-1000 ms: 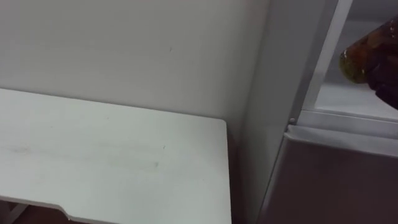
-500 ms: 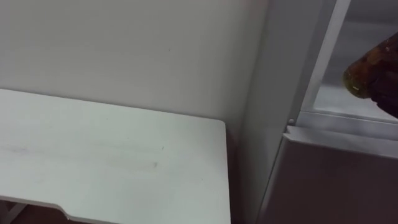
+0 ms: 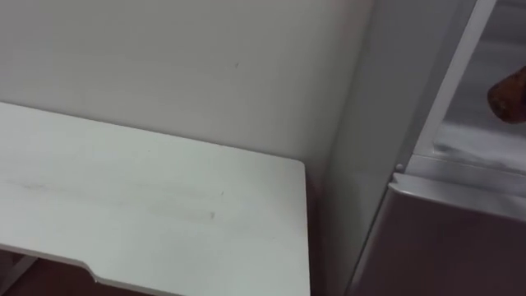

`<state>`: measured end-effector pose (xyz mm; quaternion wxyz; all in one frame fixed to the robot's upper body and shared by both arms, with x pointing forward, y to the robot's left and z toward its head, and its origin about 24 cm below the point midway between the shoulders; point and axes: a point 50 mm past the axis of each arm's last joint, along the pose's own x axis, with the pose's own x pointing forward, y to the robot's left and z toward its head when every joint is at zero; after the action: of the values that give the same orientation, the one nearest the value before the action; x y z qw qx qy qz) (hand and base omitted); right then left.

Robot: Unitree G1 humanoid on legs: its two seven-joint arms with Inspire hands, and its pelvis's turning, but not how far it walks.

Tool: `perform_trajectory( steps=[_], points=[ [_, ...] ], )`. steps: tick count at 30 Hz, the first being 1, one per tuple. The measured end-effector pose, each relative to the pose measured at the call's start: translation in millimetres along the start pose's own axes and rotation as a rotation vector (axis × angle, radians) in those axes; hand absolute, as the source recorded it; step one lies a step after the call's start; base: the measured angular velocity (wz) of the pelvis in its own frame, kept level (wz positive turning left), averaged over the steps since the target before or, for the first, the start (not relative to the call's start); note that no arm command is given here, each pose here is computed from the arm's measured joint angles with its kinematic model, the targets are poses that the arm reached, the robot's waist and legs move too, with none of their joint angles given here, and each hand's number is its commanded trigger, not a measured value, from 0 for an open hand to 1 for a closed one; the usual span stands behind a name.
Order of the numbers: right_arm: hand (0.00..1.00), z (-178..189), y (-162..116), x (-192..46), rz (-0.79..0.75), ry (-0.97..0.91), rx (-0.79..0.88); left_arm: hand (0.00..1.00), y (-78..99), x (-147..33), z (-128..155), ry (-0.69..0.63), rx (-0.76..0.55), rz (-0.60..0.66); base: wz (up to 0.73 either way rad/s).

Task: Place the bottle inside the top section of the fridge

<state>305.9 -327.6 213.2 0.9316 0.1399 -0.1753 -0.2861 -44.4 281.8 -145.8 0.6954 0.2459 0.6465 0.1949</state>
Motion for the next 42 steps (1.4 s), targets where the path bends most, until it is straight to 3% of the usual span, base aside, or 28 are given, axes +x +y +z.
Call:
perform_trajectory(
  steps=[6,16,34,42],
  points=[
    [1.0,-11.1,-7.6,7.0,-0.091,0.065,0.026,0.0,0.3,-1.2,-7.1,0.033,0.011,0.001,0.05],
    [1.0,-42.3,-29.9,18.9,-0.263,0.206,-0.102,0.0,6.3,-1.4,-11.7,0.043,0.027,0.02,0.02],
    [1.0,-41.9,-27.5,29.4,-0.353,0.213,-0.209,0.0,35.5,6.3,-8.2,0.036,0.05,0.088,0.11],
    [1.0,-39.2,-19.6,38.2,-0.366,0.205,-0.309,0.0,36.7,6.6,-9.2,0.05,0.047,0.091,0.01]
  ],
)
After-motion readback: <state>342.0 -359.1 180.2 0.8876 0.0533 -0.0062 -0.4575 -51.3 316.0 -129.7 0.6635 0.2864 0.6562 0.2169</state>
